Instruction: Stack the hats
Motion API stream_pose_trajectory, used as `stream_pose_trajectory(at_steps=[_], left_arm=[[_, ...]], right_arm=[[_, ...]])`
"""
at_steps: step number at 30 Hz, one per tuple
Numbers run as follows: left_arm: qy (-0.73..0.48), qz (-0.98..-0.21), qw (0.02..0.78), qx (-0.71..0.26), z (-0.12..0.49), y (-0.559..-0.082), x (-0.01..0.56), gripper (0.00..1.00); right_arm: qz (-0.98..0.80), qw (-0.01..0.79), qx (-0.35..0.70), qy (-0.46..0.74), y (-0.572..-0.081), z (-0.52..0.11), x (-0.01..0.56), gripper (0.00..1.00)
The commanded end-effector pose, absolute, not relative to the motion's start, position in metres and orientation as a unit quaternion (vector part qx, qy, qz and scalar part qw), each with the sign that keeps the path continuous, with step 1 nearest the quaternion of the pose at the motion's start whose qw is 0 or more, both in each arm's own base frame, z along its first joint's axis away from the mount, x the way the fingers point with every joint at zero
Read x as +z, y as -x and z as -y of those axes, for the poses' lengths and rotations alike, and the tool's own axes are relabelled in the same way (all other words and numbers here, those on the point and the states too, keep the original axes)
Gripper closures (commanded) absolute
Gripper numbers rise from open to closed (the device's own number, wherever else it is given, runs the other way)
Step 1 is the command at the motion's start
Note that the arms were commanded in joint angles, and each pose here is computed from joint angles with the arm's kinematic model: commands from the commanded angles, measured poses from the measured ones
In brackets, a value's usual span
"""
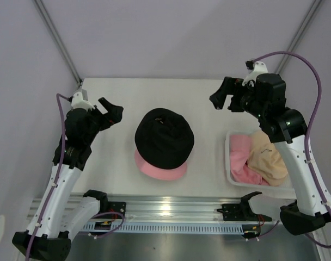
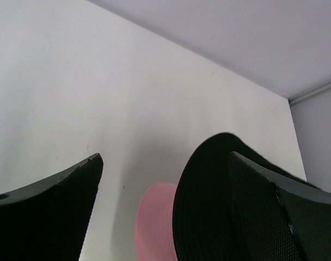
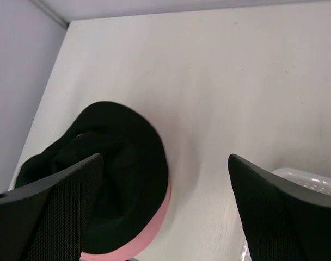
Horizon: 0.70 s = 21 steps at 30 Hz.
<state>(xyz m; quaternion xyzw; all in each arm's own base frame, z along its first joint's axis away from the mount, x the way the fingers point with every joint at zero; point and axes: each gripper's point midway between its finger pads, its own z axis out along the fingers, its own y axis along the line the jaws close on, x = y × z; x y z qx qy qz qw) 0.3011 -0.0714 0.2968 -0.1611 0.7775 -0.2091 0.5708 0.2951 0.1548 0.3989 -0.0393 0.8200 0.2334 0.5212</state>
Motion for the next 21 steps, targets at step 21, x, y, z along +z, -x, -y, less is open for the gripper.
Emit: stream_pose_trajectory(at_steps=[21], left_arm=[[0.165, -0.805, 0.465, -0.328, 0.109, -0.244, 0.306, 0.03]], right_arm=[[-0.800, 0.453, 0.386, -0.079, -0.336, -0.133, 0.292, 0.00]])
